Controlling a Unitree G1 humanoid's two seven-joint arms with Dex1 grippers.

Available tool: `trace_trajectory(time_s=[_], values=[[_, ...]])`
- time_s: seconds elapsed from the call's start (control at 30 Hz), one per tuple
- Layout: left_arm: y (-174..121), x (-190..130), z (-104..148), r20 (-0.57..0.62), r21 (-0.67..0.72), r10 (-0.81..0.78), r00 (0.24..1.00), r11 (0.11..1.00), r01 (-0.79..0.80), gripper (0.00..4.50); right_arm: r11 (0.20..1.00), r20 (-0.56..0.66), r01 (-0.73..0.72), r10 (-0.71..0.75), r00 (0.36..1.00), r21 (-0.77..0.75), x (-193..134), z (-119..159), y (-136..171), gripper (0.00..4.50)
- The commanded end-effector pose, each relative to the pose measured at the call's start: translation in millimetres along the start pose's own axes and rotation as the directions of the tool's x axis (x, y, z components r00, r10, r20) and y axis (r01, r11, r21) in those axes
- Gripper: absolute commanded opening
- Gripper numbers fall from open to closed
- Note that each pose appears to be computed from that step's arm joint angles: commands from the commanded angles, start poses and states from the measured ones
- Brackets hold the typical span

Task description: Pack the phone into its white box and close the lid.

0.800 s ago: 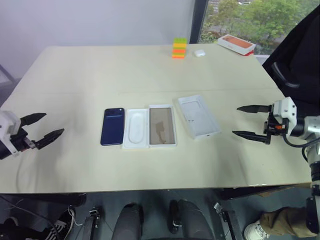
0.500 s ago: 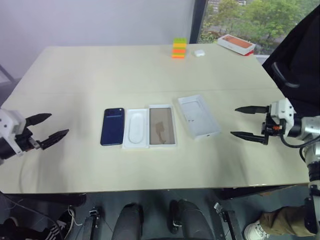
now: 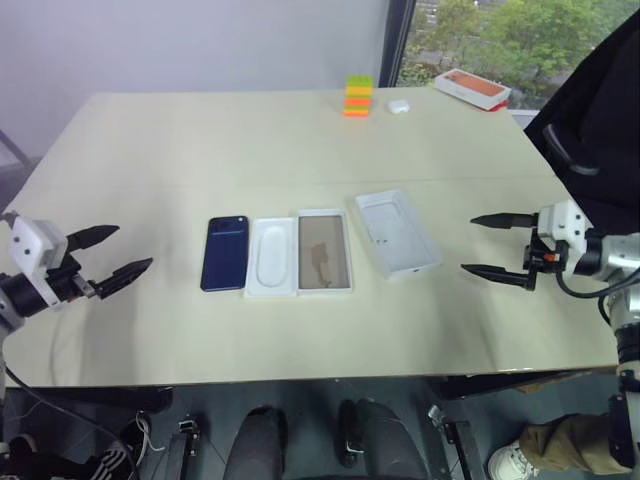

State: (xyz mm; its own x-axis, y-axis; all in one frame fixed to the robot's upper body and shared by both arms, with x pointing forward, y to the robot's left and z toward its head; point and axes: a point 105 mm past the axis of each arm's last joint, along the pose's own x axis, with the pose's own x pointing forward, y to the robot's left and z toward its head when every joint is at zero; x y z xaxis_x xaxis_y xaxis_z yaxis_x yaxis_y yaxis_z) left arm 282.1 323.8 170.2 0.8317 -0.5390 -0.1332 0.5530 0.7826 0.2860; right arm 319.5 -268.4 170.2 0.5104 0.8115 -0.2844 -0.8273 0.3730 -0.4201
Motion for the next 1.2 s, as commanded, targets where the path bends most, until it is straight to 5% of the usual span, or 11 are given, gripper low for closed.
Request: trace_trajectory(time_s=[0.03, 0.3, 0.53, 0.73, 1.03, 1.2], values=[[-1.3, 1.7, 5.9, 0.012, 0.004, -0.004, 1.000, 1.000, 0.004, 4.49, 0.999, 0.017, 0.015, -0.014, 1.000, -0.040, 1.3, 8.2, -3.5, 4.50], [-5.6, 7.1, 8.0, -0.007, -0.050, -0.027, 1.000, 0.998, 0.026, 4.49, 1.000, 0.026, 0.004, -0.003, 1.000, -0.019, 8.9, 10.0, -2.7, 4.50], [-31.7, 37.9, 26.3, -0.024, -0.334, -0.119, 0.993, 0.937, 0.104, 4.49, 0.999, 0.111, -0.046, 0.044, 0.993, 0.008, 43.9, 40.1, 12.0, 4.50], [-74.0, 73.7, 25.9, -0.053, -0.355, -0.117, 0.992, 0.930, 0.091, 4.49, 0.998, 0.128, -0.068, 0.067, 0.990, 0.004, 55.8, 51.5, 23.8, 4.50], [-87.6, 103.2, 15.5, -0.142, -0.422, 0.006, 0.990, 0.904, -0.066, 4.49, 0.992, 0.140, -0.120, 0.124, 0.982, -0.030, 73.3, 66.4, 41.7, 4.50], [-105.4, 117.3, 22.7, -0.110, -0.500, -0.031, 0.993, 0.866, -0.028, 4.49, 0.991, 0.151, -0.126, 0.130, 0.980, -0.034, 77.6, 68.3, 45.2, 4.50]])
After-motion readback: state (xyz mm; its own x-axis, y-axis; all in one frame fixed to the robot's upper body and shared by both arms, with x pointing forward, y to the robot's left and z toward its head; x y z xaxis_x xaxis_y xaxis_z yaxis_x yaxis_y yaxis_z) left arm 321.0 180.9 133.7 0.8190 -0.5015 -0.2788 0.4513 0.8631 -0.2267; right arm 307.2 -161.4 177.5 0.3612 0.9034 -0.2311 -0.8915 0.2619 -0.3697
